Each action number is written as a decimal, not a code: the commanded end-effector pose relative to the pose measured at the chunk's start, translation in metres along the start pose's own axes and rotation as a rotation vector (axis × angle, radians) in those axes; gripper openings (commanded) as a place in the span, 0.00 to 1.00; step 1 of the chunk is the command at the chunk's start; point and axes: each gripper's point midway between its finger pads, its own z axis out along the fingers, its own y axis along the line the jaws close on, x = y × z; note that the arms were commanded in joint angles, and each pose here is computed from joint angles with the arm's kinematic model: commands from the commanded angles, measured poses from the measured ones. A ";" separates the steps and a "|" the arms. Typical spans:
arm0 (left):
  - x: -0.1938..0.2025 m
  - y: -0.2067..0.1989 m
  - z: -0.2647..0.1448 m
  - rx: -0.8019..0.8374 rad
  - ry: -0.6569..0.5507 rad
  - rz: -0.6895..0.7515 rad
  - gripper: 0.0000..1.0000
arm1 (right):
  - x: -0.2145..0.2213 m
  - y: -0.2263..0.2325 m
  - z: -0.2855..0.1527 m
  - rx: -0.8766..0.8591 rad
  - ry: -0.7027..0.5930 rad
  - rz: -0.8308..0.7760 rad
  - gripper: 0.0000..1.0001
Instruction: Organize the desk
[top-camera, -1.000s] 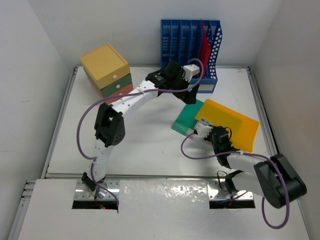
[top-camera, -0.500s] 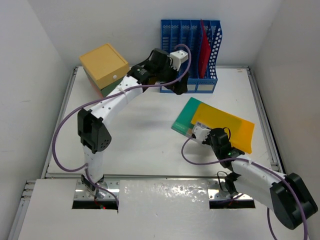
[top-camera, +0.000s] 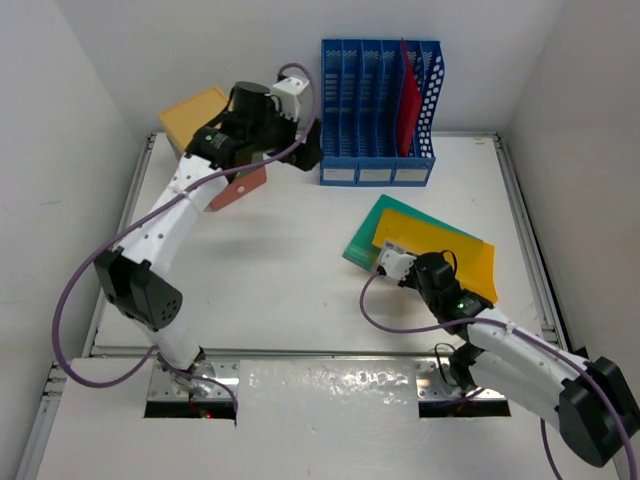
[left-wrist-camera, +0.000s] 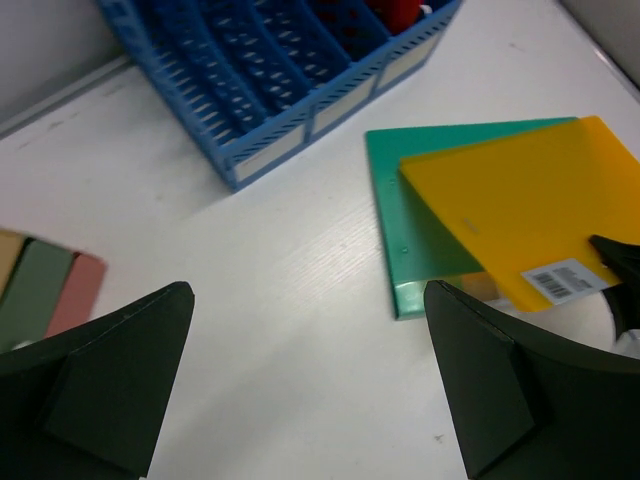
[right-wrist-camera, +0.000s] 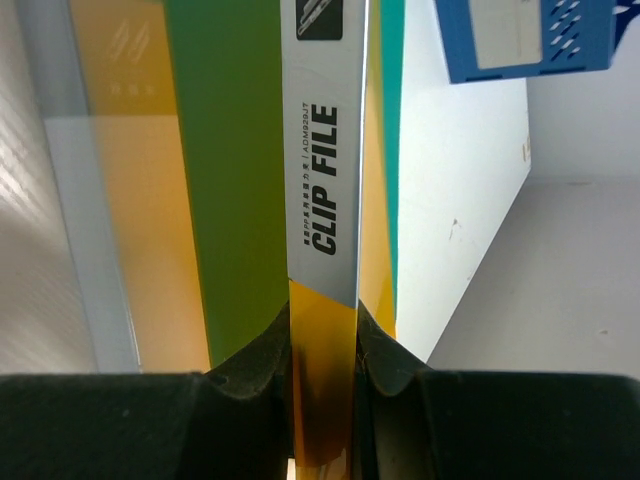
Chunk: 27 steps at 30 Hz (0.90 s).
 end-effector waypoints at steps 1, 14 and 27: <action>-0.014 0.027 -0.034 -0.101 -0.080 0.011 1.00 | -0.030 -0.026 -0.008 0.052 -0.076 0.091 0.00; 0.014 0.140 -0.120 -0.414 -0.175 -0.130 1.00 | -0.043 -0.036 -0.020 0.061 -0.116 0.148 0.00; 0.010 0.152 -0.142 -0.486 -0.224 -0.130 1.00 | -0.048 -0.044 -0.025 0.059 -0.105 0.167 0.00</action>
